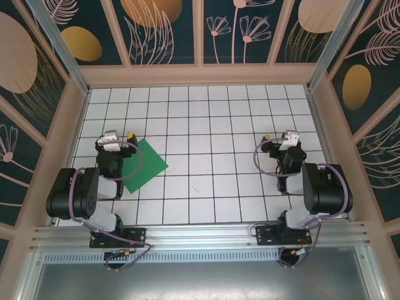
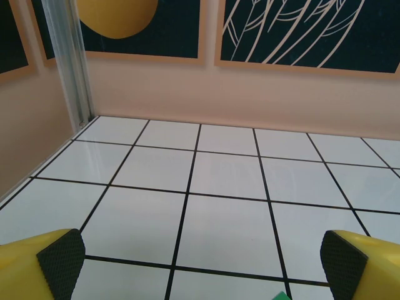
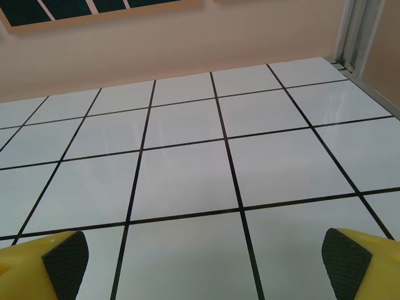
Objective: Fold a paper plane with a square sheet of paper (pick it up from the middle)
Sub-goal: Move the square sheet of paper to the center of the table.
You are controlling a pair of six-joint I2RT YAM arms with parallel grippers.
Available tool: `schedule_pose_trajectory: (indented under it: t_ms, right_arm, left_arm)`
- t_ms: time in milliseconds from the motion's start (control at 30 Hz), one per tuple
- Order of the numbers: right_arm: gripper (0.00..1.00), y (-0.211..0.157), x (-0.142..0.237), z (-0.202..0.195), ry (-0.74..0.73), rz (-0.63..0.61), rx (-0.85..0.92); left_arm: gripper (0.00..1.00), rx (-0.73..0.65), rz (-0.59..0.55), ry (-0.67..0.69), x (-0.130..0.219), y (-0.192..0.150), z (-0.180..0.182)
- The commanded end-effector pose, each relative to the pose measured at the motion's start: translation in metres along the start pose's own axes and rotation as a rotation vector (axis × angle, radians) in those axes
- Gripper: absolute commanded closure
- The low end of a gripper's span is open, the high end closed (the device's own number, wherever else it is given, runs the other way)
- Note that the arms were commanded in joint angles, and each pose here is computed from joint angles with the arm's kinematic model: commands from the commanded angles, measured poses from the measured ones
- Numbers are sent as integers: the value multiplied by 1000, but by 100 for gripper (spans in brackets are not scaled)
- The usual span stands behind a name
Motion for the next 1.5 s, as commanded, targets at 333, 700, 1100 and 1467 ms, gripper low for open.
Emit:
schedule_pose_trajectory:
  t_ms: [333, 700, 1100, 1467]
  right_arm:
    - [1, 14, -2, 3, 18, -59, -5]
    - [1, 16, -6, 5, 19, -40, 0]
    - [2, 0, -35, 205, 435, 707, -141]
    - [5, -136, -8, 408, 711, 1083, -8]
  left_arm:
    - [1, 2, -17, -8, -3, 5, 0]
    - [2, 16, -96, 26, 19, 17, 6]
    - [1, 380, 149, 56, 20, 48, 17]
    - [2, 539, 511, -13, 12, 12, -5]
Point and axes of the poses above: each hand's point on the last joint's axis, 136 mm out from that joint toward the fingers, its own x axis back along the fingers, its own z axis along the line the jaws close on, y = z × x, the point moved 4 cm from there along x, back along the fingers, and after that the axes turned 14 degrees about -x, right-handed, at the moved point
